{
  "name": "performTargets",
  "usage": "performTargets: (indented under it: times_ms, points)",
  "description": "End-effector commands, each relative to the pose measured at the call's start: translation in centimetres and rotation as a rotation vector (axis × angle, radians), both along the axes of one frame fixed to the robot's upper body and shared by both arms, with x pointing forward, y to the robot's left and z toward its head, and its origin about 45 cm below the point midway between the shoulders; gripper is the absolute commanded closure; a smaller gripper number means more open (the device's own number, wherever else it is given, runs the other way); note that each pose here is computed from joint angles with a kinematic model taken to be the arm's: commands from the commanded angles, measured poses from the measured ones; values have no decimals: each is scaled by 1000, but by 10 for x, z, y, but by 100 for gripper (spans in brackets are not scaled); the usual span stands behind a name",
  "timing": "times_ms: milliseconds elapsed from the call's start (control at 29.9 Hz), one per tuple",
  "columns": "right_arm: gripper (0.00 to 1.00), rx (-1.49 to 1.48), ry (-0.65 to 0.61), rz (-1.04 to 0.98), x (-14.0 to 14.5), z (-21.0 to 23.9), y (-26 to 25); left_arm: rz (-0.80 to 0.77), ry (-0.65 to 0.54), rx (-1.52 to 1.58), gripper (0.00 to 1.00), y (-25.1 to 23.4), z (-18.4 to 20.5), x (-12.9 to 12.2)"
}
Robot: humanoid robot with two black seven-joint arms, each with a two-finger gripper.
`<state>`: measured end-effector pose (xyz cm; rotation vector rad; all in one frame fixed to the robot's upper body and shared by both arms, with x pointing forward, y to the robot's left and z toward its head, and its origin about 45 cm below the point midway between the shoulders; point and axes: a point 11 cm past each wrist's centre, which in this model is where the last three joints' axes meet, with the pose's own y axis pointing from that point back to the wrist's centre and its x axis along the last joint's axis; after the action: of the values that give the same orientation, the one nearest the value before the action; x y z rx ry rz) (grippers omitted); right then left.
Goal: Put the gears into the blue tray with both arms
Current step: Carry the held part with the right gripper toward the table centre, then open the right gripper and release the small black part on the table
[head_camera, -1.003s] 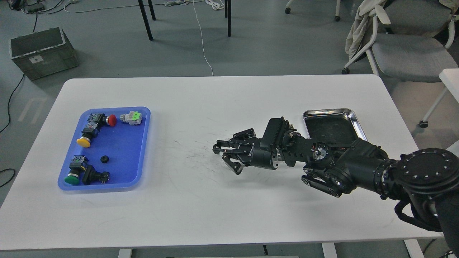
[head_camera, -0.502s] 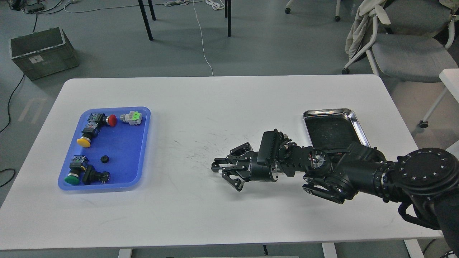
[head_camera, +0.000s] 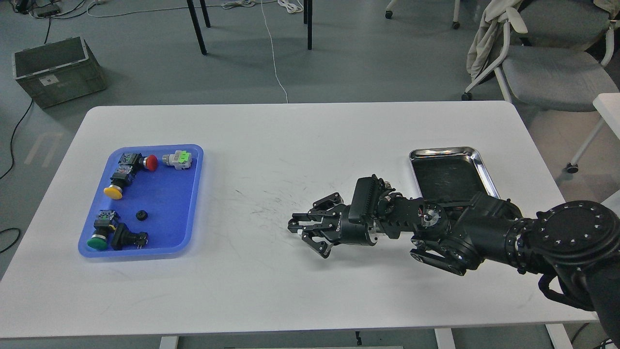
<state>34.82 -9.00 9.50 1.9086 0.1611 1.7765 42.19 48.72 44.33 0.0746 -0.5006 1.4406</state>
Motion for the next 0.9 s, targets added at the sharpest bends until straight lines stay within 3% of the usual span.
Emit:
performTargets:
  times_ms: [0,267,468,635,869]
  points:
    - [55,2,1,-4,0,0,0,3,-1,2,3,1,1,-1]
    - [37,28,5,-29,4,4,2,6,-1,4,3,3,2,-2]
    - [13,249,38,-224,35,42,15,-4,4,5,3,0,1,-2]
    - [11,408,60,-331,60,81,25,-19,11,6,3,-5,-3,-1]
    - [10,575,29,-655,120,134,-62,-29,19,4,3,-9,-6,0]
